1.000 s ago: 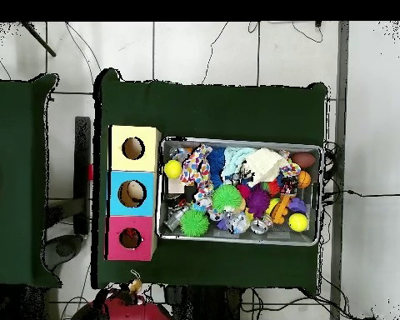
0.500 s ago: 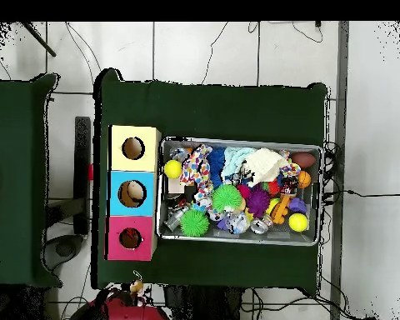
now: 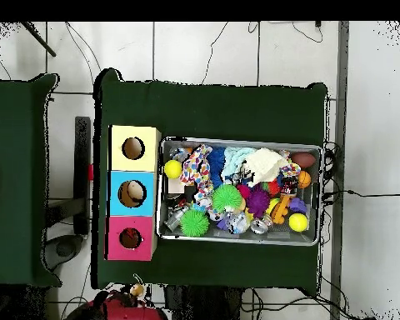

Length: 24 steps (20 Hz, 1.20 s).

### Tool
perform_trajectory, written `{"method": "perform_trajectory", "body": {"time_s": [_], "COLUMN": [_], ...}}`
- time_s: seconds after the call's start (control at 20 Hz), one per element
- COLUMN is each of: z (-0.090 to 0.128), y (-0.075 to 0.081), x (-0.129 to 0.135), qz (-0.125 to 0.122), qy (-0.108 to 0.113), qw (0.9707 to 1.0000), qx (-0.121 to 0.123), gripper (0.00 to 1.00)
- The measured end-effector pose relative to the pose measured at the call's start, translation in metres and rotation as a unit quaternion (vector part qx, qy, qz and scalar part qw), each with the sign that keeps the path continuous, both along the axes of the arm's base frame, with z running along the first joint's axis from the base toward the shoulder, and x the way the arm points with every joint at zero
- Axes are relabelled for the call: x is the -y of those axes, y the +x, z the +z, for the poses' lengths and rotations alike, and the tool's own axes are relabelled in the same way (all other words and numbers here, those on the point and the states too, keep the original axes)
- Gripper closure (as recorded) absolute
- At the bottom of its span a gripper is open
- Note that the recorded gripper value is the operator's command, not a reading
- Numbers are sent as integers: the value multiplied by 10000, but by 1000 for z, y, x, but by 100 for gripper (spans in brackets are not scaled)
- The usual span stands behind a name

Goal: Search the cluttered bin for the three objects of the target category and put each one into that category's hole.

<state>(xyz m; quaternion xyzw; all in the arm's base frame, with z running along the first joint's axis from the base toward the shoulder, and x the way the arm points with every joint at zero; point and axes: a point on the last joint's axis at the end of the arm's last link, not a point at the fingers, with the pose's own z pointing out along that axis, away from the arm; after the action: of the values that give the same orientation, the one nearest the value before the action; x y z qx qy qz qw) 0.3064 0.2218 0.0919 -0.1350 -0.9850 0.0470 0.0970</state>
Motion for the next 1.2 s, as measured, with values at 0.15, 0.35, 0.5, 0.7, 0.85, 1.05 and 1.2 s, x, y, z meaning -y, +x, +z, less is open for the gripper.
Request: {"method": "perform_trajectory", "body": {"time_s": [0.15, 0.35, 0.5, 0.7, 0.85, 1.05, 1.2], "z": [11, 20, 23, 23, 22, 19, 16], "y": [5, 17, 30, 50, 66, 87, 89], "x": [2, 3, 1, -3, -6, -11, -16], "qz": [-74, -122, -122, -101, -113, -137, -117], "qy": [6, 22, 37, 53, 68, 89, 89], "qw": [9999, 9999, 9999, 9998, 9995, 9991, 9992], "qx": [-100, -81, -3, 163, 281, 403, 367], "gripper": [100, 100, 100, 100, 100, 100, 100]}}
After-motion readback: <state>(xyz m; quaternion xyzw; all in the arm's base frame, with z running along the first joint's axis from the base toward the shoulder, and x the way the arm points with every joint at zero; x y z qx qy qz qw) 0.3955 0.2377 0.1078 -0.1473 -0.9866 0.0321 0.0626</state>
